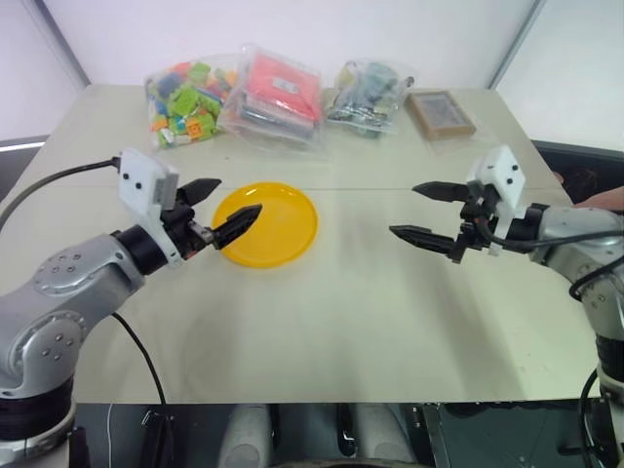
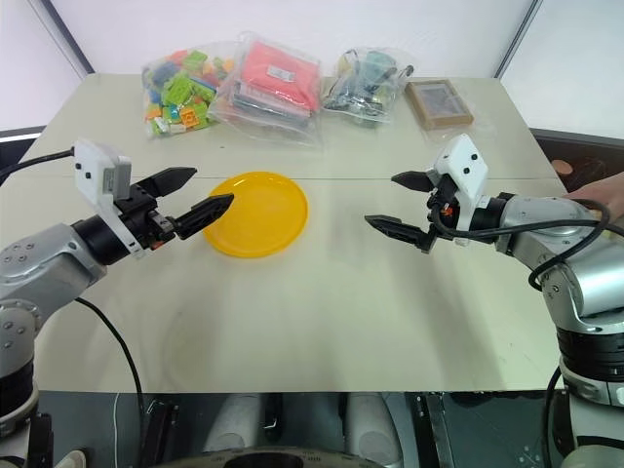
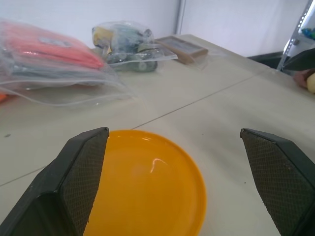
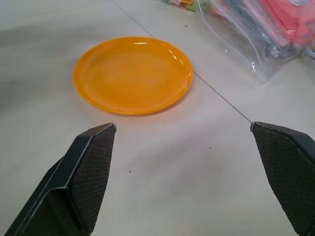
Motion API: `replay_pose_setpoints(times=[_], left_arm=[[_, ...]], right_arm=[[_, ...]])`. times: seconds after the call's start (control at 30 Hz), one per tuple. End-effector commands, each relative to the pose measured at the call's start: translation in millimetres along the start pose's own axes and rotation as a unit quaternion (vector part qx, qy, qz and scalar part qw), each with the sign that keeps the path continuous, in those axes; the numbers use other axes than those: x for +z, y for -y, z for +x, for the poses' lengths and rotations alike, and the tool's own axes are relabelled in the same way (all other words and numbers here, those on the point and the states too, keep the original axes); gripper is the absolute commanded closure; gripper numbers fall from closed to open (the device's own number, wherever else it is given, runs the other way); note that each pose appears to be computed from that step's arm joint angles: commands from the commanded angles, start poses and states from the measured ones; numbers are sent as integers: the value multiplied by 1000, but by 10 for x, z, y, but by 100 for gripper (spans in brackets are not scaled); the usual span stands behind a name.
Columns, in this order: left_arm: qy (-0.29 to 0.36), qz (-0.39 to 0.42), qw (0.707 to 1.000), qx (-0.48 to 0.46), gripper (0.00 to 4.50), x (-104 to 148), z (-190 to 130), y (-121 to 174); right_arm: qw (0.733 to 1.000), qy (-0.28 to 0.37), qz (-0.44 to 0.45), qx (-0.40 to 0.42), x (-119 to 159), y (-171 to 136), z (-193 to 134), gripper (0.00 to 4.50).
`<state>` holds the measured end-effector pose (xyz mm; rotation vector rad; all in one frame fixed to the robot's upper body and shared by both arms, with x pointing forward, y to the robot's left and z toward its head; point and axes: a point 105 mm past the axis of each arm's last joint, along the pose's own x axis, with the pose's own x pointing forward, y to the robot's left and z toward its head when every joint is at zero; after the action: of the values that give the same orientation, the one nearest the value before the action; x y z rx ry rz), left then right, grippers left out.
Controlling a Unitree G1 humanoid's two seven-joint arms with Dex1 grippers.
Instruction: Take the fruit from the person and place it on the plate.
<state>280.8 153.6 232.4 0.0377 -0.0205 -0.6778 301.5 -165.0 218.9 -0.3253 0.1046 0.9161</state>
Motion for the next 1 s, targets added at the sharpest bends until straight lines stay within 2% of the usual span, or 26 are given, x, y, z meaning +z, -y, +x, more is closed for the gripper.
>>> replay_pose_setpoints(times=[0.03, 0.63, 0.73, 0.87, 1.0], left_arm=[[18, 16, 1000, -1, 0, 103, -6, 12], [23, 18, 1000, -2, 0, 117, 13, 24], [22, 20, 1000, -2, 0, 113, 4, 23], [34, 23, 999, -10, 0, 149, 39, 52], [96, 20, 993, -62, 0, 358, 15, 232]], right_arm=[[1000, 14, -15, -7, 95, 3, -35, 2], [1000, 28, -10, -9, 161, 10, -22, 2], [997, 64, 24, -28, 287, 53, -13, 2], [979, 141, 113, -92, 619, 287, 82, 2], [954, 185, 201, -126, 795, 429, 158, 2]])
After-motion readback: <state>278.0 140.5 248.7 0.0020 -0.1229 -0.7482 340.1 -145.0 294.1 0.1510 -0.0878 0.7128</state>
